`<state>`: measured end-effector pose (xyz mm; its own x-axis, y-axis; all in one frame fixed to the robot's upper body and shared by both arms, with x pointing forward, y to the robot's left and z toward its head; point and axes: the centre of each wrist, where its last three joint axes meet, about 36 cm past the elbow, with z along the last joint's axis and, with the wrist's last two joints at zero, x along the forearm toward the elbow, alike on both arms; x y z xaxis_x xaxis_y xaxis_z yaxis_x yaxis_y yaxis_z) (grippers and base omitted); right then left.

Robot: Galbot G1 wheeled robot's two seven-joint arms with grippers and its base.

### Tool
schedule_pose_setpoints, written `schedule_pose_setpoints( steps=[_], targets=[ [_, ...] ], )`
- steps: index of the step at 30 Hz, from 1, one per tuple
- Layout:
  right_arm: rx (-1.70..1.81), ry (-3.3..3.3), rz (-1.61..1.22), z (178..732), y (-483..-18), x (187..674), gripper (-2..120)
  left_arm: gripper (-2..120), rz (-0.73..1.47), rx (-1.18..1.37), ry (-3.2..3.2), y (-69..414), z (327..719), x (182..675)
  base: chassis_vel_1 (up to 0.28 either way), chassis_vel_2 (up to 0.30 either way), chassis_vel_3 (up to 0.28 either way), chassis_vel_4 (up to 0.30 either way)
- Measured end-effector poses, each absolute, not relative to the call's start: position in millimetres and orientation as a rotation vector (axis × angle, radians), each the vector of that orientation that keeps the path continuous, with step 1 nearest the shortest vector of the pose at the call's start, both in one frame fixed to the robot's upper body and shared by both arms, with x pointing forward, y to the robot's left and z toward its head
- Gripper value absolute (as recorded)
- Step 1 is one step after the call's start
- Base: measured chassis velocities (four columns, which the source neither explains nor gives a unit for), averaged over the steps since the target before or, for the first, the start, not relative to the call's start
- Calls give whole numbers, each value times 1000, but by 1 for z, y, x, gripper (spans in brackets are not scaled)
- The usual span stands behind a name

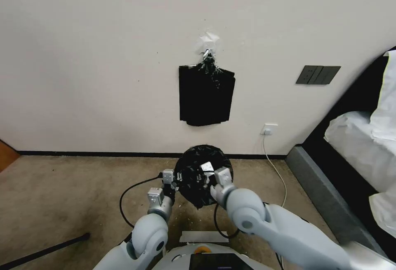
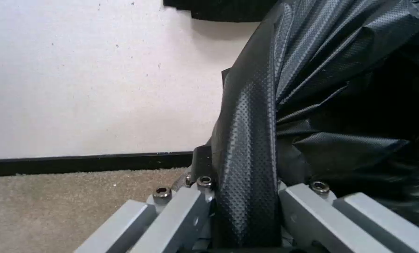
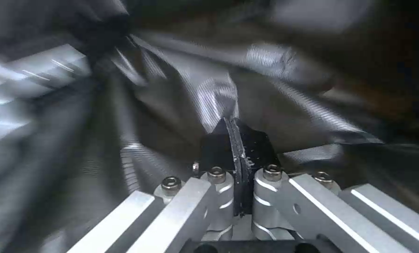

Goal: Place a trash bag onto the trash bin.

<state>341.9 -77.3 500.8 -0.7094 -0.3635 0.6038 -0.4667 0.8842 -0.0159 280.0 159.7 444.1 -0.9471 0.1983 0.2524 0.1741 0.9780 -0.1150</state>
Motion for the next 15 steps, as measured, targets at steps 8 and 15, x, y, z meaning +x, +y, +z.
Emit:
schedule_pose_setpoints(
  steps=[8,15],
  targets=[
    [526,-2431,279,481,-67,358,0,1,109,-300,-2876,159,448,277,0,0,0,0],
    [487,-2433,301,474,-65,369,0,1,109,-306,-2875,158,448,275,0,0,0,0]
  ],
)
